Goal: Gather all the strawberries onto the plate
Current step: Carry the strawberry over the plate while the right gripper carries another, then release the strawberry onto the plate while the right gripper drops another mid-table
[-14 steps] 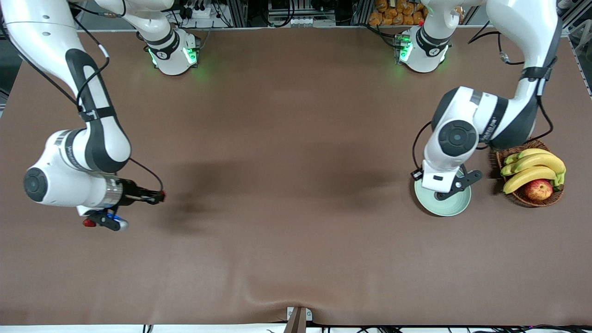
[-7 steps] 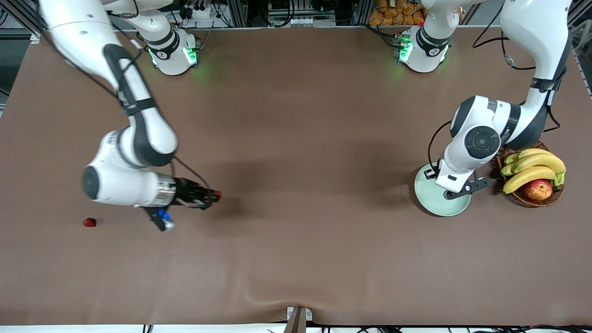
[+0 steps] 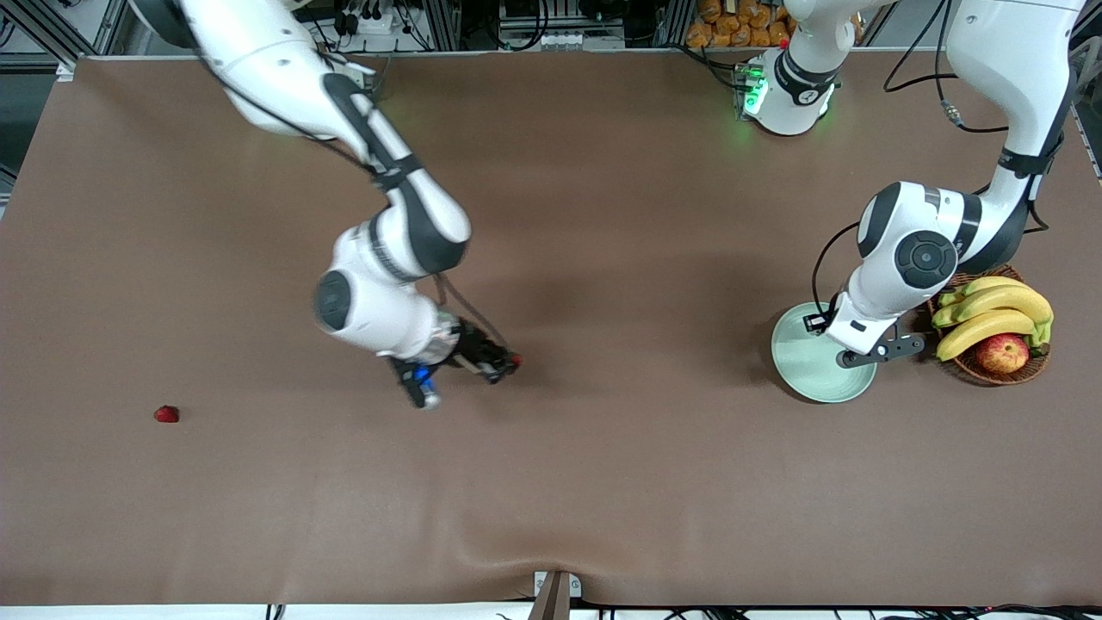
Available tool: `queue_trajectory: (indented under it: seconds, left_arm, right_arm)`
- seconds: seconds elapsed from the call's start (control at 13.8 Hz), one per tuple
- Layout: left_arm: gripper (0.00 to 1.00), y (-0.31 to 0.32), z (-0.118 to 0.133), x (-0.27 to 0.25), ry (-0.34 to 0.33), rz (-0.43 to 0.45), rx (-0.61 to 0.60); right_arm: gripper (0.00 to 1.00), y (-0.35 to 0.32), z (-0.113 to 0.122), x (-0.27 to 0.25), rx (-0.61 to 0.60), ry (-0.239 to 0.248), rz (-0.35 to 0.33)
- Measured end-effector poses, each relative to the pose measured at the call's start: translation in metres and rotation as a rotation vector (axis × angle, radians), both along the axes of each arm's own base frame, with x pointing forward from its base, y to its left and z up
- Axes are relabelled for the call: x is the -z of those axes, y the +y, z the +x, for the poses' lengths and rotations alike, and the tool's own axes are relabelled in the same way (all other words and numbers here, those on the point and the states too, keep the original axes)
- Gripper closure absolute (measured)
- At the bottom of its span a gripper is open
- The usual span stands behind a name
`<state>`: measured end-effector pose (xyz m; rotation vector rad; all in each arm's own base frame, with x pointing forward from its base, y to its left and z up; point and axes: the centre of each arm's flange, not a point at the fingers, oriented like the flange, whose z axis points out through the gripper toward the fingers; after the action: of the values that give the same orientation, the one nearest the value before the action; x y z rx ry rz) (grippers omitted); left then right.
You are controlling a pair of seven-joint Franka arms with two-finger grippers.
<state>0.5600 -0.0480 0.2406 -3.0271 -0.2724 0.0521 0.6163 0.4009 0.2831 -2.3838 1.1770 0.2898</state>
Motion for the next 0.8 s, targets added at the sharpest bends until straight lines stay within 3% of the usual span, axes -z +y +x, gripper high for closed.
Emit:
queue_trajectory:
  seconds: [0.58,0.8]
  left_arm:
    - [0.64,0.025,0.001,0.02,0.0,-0.033,0.024]
    - [0.33,0.029,0.001,0.02,0.002,-0.033,0.017]
  right_arm:
    - [0.7,0.133,-0.062,0.067,0.138,-0.094,0.06]
    - [0.66,0.159,-0.08,0.075,0.143,-0.102,0.08]
